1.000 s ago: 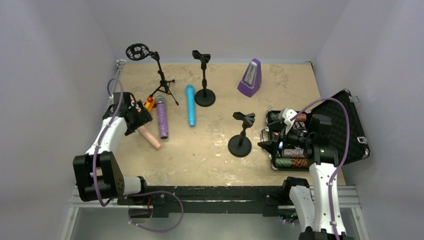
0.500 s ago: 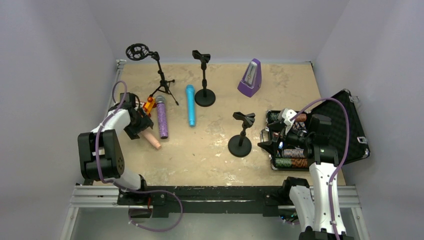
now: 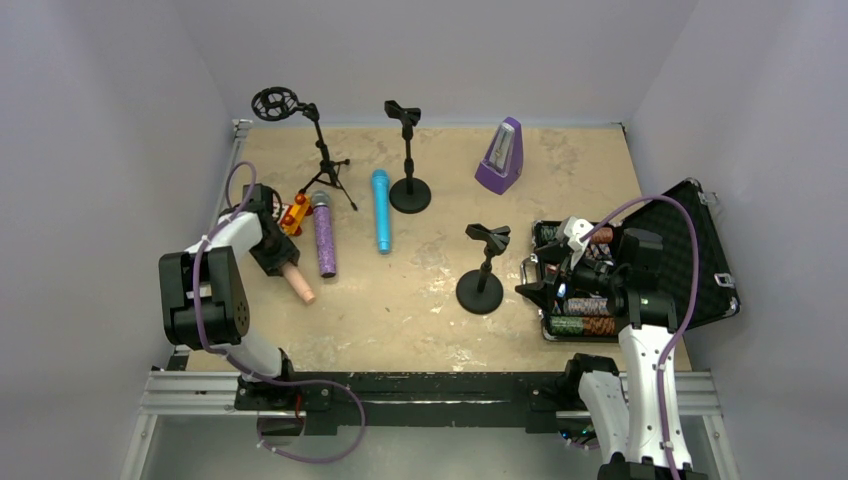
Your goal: Attach the microphones to the stand
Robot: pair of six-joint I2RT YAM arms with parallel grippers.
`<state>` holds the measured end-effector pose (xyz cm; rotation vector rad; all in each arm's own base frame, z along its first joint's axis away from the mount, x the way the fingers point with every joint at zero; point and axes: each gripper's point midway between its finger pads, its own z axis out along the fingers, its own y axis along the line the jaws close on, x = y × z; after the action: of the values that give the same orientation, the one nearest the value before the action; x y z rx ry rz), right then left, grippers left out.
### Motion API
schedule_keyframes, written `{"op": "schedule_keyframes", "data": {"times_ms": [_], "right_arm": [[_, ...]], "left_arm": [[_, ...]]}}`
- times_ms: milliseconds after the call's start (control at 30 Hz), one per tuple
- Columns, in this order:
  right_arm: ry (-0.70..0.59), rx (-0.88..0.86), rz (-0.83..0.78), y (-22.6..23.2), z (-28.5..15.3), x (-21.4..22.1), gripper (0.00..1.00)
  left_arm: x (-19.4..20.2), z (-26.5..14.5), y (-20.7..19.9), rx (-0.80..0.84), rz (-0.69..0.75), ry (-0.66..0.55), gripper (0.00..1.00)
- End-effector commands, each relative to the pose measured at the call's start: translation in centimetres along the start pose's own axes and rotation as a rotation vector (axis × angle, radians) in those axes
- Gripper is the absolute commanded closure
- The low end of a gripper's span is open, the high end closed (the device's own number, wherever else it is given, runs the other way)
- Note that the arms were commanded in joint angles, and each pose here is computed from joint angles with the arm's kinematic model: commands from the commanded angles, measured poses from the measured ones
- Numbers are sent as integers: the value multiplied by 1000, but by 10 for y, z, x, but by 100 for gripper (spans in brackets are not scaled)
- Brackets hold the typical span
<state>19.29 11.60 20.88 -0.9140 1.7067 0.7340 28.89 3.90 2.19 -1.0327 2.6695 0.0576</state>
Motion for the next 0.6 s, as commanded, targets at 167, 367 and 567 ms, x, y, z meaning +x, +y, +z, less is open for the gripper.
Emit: {"op": "schedule_keyframes", "data": {"times_ms": [167, 367, 567], "right_arm": [[-27, -1, -43, 3, -5, -16, 3], [-28, -6, -43, 4, -5, -15, 3], [-26, -10, -44, 4, -4, -15, 3]], "left_arm": [[-14, -9, -2, 12, -10, -46, 100], [-24, -48, 3, 66, -5, -189, 100], [-18, -96, 0, 206, 16, -310, 100]]}}
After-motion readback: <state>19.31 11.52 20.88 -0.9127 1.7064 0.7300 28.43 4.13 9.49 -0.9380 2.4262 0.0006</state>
